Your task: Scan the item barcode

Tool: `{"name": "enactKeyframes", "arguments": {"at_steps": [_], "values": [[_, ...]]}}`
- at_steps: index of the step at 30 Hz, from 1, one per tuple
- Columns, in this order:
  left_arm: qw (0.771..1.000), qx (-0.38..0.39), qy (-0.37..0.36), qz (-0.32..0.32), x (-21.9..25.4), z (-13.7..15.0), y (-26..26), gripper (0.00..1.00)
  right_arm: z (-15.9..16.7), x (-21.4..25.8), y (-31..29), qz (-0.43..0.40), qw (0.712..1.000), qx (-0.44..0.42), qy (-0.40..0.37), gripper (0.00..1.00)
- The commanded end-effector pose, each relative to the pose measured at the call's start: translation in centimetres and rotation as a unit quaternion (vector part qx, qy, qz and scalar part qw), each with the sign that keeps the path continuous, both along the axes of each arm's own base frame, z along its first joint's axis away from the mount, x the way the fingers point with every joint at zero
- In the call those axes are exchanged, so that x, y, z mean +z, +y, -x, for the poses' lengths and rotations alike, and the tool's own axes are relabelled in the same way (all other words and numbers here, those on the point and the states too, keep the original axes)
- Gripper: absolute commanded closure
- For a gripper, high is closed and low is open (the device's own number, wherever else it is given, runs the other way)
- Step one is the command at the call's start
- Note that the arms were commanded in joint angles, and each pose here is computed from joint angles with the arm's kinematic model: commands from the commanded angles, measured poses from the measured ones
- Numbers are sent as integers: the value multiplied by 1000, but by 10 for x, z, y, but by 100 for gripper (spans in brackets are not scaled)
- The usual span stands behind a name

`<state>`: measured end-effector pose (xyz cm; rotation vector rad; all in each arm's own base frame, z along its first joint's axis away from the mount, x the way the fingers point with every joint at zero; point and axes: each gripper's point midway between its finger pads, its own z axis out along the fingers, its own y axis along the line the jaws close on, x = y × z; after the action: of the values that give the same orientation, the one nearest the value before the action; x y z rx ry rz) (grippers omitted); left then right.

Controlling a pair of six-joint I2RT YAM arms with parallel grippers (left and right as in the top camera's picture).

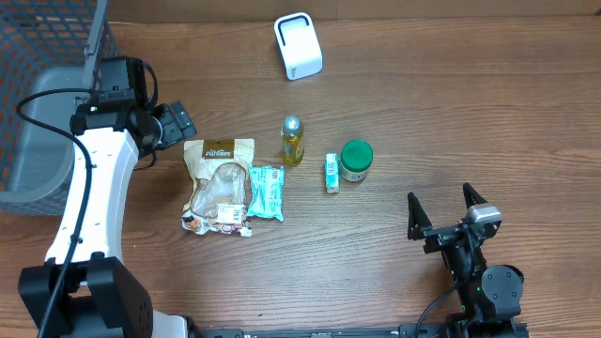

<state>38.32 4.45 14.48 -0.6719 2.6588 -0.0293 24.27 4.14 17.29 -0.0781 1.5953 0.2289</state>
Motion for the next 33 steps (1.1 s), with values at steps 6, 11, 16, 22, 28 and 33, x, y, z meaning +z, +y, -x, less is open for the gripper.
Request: {"name": "enactKeyframes", "arguments": {"at_steps": [6, 11, 16, 22, 28, 33], "values": [[1000, -5, -11, 0, 8, -2, -1, 1, 0, -2, -1, 1, 1000, -4, -1, 0], [1000, -5, -11, 0, 8, -2, -1, 1, 0, -2, -1, 1, 1000, -4, -1, 0], [1000, -5, -11, 0, 8, -2, -1, 0, 0, -2, -1, 1, 1000, -4, -1, 0], [1000, -5, -11, 0, 8, -2, -1, 0, 0, -2, -1, 1, 1000, -4, -1, 0], [1000, -5, -11, 0, 8, -2, -1, 0, 0, -2, -1, 0, 1000, -4, -1, 0], [1000, -5, -11, 0, 8, -2, -1, 0, 0, -2, 2, -2, 1000, 6, -2, 0]]}}
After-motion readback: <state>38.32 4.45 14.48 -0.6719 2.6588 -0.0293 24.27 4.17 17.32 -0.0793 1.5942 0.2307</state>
